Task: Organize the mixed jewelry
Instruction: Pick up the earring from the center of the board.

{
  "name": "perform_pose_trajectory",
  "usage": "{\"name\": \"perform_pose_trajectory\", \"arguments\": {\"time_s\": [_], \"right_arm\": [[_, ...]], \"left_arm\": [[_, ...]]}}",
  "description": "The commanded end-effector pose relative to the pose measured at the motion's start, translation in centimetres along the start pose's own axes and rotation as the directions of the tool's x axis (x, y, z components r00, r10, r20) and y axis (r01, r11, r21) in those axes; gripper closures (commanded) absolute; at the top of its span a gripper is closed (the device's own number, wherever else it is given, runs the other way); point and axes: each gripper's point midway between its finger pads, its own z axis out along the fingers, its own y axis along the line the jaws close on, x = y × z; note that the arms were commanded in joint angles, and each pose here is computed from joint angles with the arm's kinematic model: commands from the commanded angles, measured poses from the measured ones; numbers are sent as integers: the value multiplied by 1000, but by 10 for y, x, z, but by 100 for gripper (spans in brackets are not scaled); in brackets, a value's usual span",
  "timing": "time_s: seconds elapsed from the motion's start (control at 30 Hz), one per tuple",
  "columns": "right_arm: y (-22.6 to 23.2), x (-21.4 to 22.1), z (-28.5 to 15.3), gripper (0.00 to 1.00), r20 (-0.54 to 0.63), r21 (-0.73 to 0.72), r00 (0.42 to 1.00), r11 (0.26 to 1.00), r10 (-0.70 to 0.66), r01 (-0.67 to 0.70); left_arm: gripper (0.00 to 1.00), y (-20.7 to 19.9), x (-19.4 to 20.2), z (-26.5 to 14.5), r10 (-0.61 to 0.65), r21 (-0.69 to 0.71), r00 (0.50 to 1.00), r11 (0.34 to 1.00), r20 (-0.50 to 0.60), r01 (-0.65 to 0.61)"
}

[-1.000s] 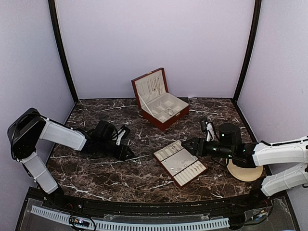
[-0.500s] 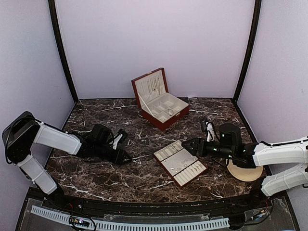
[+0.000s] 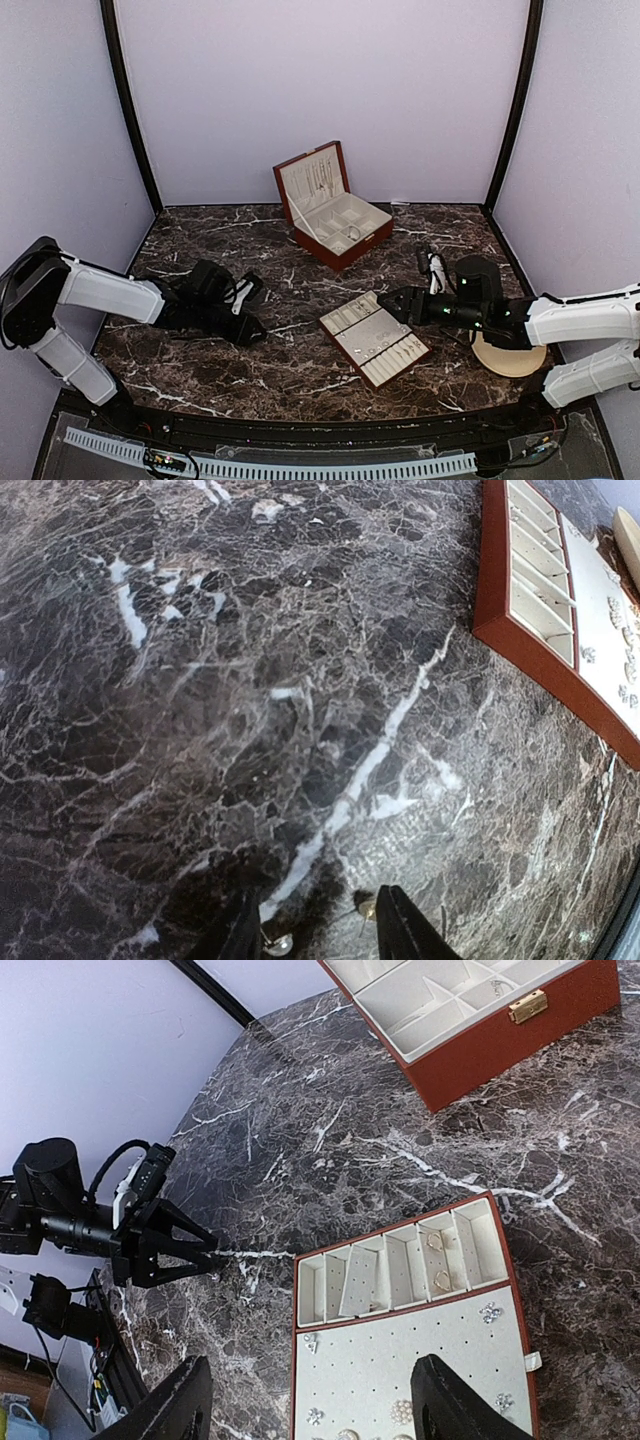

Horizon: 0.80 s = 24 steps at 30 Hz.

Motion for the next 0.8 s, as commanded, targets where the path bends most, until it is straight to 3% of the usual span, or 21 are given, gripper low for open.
{"name": "perform_pose_trajectory", "arguments": {"time_s": [0.0, 0.2, 0.77], "right_arm": [[2, -6, 0, 31, 30, -18, 1000, 1000, 0, 1], [3, -6, 0, 31, 26, -21, 1000, 1000, -2, 2], [1, -6, -4, 31, 34, -13, 999, 1000, 4, -4]], "left_arm": [[56, 9, 5, -13, 36, -87, 999, 996, 14, -34], [53, 12, 11, -16, -8, -99, 1000, 995, 18, 10], [77, 13, 23, -4, -40, -73, 999, 997, 0, 40]]}}
